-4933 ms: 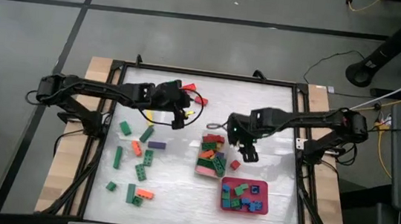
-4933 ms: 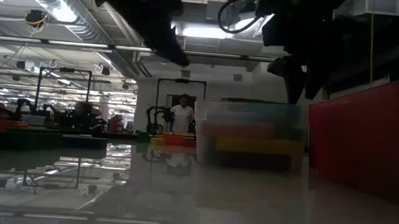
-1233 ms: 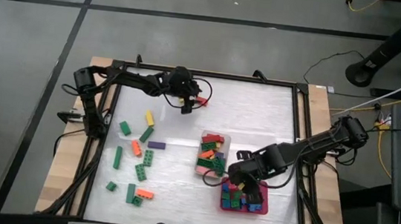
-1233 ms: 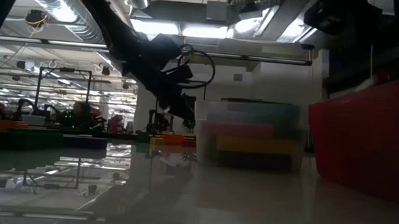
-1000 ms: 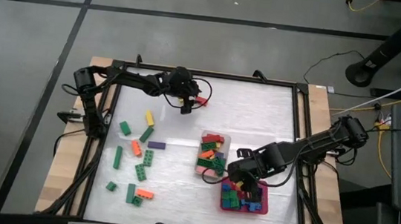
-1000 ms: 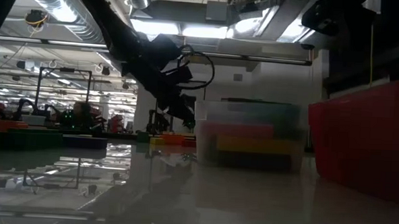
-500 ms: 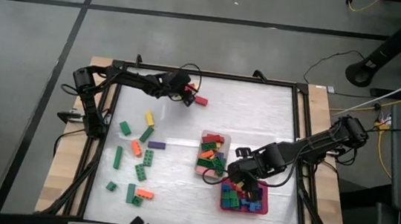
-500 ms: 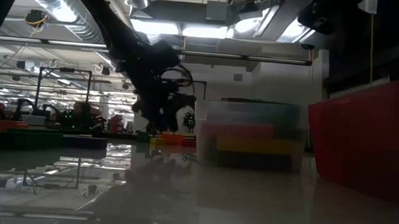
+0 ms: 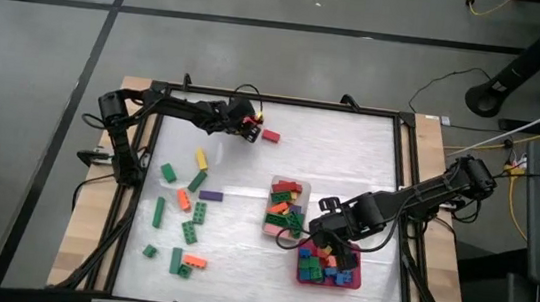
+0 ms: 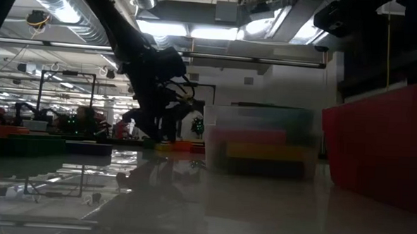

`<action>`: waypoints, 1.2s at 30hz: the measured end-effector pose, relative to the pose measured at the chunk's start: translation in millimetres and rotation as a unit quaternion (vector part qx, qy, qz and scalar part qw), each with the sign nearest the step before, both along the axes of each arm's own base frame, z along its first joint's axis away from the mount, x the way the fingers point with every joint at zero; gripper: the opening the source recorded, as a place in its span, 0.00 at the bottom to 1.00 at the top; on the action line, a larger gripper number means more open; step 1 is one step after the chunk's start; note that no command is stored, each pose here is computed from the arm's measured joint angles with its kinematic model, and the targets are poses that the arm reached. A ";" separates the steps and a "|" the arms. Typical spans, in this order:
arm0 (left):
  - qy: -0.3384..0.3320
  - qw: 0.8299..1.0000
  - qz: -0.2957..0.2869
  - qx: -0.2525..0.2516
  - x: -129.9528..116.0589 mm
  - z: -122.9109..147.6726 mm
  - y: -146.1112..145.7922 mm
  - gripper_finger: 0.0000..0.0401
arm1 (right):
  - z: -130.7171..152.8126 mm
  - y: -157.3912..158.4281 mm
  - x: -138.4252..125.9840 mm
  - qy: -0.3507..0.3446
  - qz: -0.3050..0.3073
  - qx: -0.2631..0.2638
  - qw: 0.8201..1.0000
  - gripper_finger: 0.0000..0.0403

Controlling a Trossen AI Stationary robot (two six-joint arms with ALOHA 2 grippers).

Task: Sort blocks by size
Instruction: Put the yellow rectangular block into the transparent bin

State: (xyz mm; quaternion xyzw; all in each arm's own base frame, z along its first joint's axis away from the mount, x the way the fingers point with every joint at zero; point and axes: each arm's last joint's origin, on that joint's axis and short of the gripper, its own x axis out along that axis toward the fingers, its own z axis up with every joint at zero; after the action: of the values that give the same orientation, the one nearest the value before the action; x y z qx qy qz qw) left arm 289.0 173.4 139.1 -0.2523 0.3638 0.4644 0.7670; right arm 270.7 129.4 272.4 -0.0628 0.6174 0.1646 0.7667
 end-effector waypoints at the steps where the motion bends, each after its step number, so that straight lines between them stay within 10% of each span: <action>1: 0.001 1.000 0.005 0.002 0.6 -0.1 -1.3 0.54 | 0.0 -0.1 -0.1 0.001 0.000 0.000 1.000 0.45; 36: 0.067 0.997 0.023 -0.034 4.9 -11.6 -47.0 0.54 | -0.6 -7.2 1.7 -0.021 0.099 -0.051 0.994 0.45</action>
State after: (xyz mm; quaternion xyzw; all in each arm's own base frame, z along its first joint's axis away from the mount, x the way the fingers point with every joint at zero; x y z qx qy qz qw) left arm 293.9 126.4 127.5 -0.2548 0.4244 0.4850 0.7209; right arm 272.4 122.2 271.9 -0.1656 0.5997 0.2070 0.7551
